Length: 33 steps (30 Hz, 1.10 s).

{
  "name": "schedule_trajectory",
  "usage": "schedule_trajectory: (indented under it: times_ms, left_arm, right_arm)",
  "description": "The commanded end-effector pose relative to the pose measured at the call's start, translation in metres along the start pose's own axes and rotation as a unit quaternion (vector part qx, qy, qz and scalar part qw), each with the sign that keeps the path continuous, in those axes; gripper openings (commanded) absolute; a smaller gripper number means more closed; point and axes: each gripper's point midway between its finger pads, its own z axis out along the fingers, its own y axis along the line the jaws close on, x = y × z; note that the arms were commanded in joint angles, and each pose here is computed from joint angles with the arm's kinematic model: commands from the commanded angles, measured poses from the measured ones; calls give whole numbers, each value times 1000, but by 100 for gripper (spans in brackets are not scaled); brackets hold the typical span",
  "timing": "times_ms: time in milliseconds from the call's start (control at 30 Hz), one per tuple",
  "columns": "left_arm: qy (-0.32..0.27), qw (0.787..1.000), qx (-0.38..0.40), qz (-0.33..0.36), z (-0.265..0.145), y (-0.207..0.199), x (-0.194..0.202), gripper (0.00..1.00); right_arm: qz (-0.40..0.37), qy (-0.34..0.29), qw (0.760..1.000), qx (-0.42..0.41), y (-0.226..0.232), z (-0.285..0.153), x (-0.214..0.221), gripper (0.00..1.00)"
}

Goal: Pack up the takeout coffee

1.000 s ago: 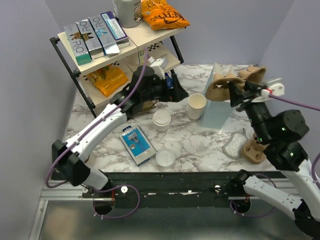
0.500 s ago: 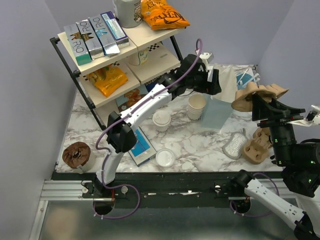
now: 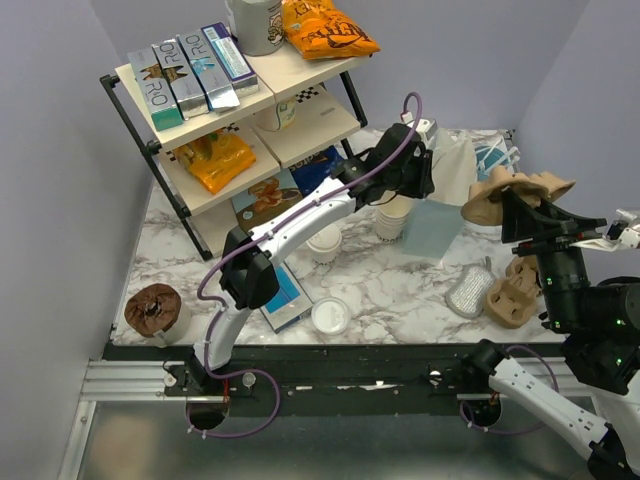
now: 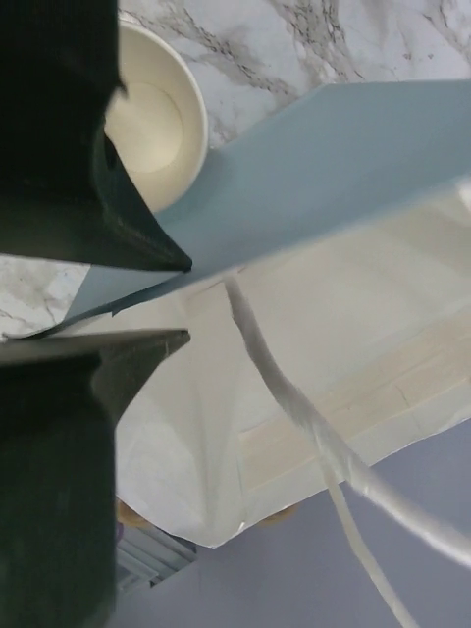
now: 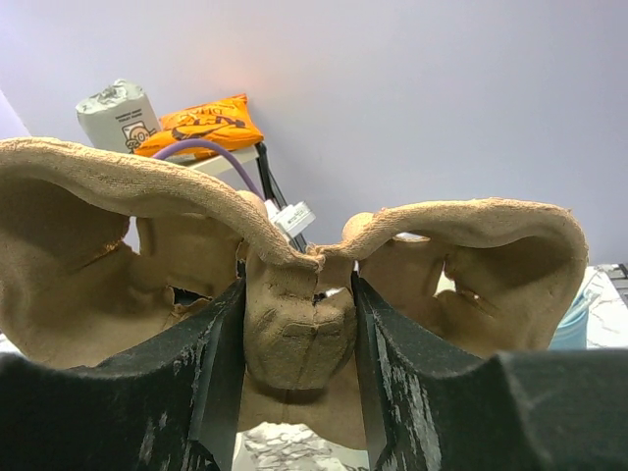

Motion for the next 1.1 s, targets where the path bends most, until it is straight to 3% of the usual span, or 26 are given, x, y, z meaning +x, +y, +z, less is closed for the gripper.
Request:
schedule_trajectory:
  times_ms: [0, 33, 133, 400, 633, 767, 900, 1067]
  left_arm:
    - [-27, 1000, -3, 14, -29, -18, -18, 27]
    - [-19, 1000, -4, 15, -34, -19, -14, 20]
    - [1, 1000, -7, 25, -52, -22, -3, 11]
    - [34, 999, 8, 24, -116, -27, 51, 10]
    - [33, 996, 68, 35, -175, -32, 90, 10]
    - [37, 995, 84, 36, -192, -33, 102, 9]
    - [28, 996, 72, 39, -199, -28, 102, 6]
    - [22, 997, 60, 37, -204, -24, 101, 6]
  right_arm:
    - [3, 8, 1000, 2, -1, -2, 4, 52]
    - [2, 11, 1000, -6, 1, -3, 5, 52]
    - [3, 16, 1000, -26, 8, -4, 3, 52]
    - [6, 62, 979, -193, 65, -24, 3, 52]
    - [55, 157, 921, -353, 123, -58, 20, 53]
    - [103, 220, 862, -446, 156, -83, 29, 53]
    - [134, 311, 826, -451, 164, -94, 65, 53]
    - [139, 365, 809, -438, 161, -101, 84, 53]
